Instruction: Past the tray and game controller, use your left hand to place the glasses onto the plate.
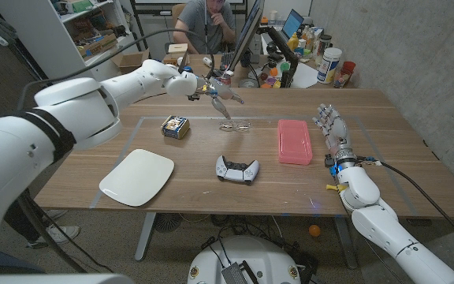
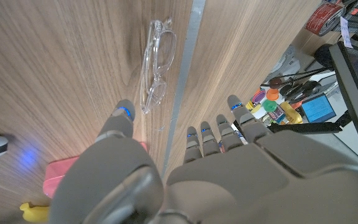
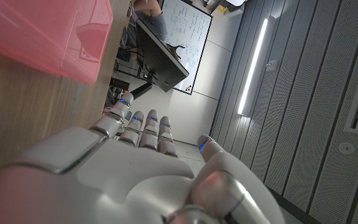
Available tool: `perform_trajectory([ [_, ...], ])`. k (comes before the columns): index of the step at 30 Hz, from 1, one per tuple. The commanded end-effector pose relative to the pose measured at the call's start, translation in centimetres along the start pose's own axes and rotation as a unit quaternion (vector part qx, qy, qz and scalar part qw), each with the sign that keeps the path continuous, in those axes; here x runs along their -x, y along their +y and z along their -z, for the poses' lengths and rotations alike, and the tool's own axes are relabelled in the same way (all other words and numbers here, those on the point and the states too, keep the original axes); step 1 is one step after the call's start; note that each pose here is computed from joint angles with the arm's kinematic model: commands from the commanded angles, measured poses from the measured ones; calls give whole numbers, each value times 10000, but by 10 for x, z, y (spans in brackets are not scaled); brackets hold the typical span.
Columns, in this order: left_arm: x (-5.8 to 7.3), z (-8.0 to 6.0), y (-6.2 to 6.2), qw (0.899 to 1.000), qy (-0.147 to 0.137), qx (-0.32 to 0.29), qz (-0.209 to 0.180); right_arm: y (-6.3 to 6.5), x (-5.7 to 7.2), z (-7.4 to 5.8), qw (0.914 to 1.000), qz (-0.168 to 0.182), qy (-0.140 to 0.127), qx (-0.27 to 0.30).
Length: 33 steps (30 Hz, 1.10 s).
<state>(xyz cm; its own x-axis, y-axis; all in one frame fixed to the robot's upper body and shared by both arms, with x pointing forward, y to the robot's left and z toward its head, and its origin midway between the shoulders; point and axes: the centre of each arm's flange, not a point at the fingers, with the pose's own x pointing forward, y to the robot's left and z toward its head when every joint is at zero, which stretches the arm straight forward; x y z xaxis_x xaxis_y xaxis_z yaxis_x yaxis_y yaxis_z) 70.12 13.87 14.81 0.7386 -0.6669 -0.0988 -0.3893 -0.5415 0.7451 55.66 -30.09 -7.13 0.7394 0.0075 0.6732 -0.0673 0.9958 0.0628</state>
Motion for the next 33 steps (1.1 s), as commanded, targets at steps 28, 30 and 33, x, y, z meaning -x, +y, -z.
perform_trajectory([
  [28,-8,5,-43,9982,561,-16,-198,-2,4,2,9999,-7,108,38],
  [30,-9,5,-48,9975,639,3,-312,-2,3,2,9999,-12,111,45],
  [33,-10,4,-50,9972,685,17,-315,-2,3,1,9999,-14,113,53],
])
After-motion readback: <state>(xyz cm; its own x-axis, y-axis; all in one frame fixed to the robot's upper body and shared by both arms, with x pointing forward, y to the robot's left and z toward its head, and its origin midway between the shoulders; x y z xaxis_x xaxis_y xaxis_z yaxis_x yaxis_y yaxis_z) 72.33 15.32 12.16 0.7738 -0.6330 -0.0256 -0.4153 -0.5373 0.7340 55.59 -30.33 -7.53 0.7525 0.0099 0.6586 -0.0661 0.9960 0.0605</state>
